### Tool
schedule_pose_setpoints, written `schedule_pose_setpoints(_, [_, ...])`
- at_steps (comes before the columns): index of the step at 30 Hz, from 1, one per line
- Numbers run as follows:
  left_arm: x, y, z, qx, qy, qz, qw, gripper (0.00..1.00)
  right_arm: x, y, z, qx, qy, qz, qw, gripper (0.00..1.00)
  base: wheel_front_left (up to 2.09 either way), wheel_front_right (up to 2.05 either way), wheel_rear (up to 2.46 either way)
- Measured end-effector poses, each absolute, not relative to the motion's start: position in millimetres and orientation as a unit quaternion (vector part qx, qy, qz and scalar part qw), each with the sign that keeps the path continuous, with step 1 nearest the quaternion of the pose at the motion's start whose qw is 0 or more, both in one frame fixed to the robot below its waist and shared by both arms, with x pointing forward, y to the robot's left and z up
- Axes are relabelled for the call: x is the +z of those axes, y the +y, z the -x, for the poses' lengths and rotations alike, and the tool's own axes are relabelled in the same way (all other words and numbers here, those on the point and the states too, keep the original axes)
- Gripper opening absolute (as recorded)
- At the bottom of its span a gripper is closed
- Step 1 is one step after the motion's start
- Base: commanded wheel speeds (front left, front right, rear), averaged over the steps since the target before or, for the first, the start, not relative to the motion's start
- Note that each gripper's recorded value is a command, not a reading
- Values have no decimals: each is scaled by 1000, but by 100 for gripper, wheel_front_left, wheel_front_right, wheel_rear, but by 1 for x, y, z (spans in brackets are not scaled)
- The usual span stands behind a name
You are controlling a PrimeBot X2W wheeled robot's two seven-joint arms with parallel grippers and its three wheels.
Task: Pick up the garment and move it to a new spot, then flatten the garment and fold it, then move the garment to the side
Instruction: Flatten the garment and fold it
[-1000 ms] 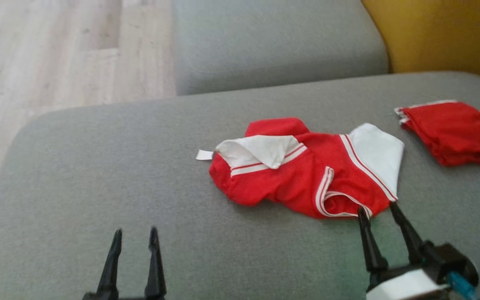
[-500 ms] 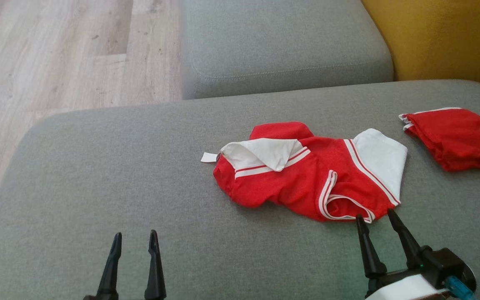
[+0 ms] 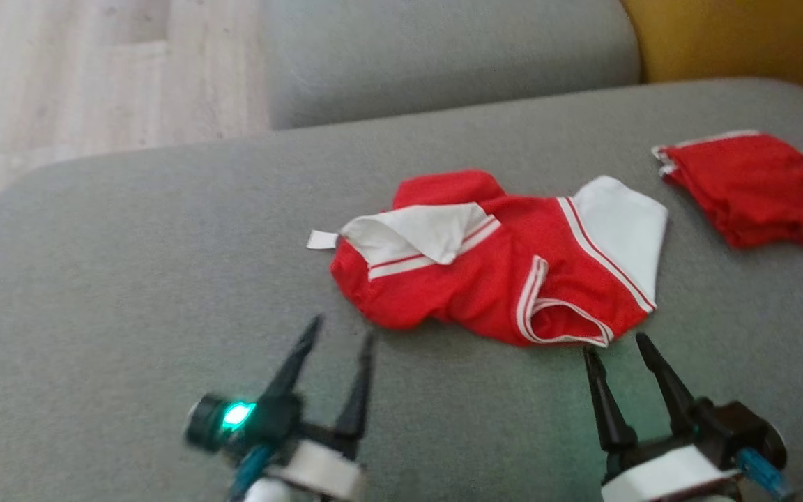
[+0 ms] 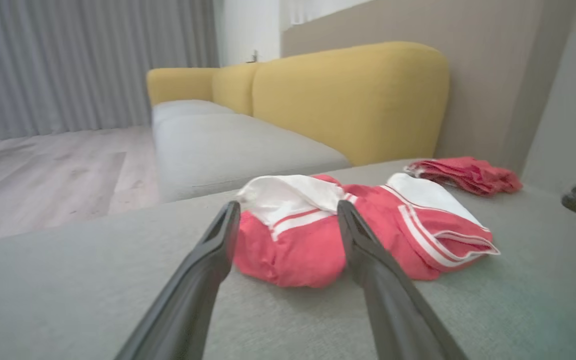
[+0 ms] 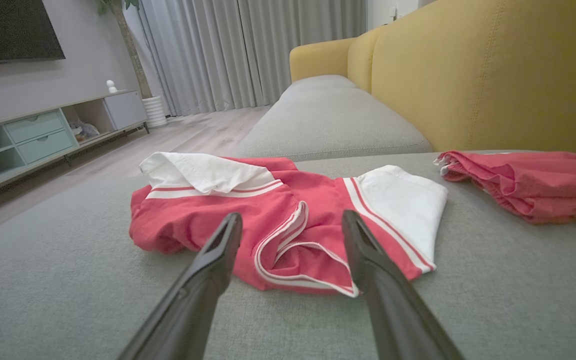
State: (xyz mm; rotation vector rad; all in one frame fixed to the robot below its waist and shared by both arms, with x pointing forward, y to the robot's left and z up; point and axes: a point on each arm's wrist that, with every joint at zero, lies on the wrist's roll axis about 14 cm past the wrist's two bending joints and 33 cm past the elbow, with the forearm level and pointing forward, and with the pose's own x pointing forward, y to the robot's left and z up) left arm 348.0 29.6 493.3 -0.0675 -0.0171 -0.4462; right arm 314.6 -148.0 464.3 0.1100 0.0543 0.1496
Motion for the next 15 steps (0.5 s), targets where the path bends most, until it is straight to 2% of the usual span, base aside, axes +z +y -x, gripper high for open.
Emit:
schedule_pose_setpoints(5, [473,-43,-367,-344,30,-17,938,100,468,-153,-330,67,23,-52,996,100,0,0,0])
schedule_pose_setpoints(10, [459,-99,-387,-425,67,-52,901,100,470,-170,-349,44,22,-43,998,100,0,0,0])
schedule_pose_setpoints(15, [434,-144,-376,-492,99,-53,864,100,454,-195,-346,2,50,-37,998,100,0,0,0])
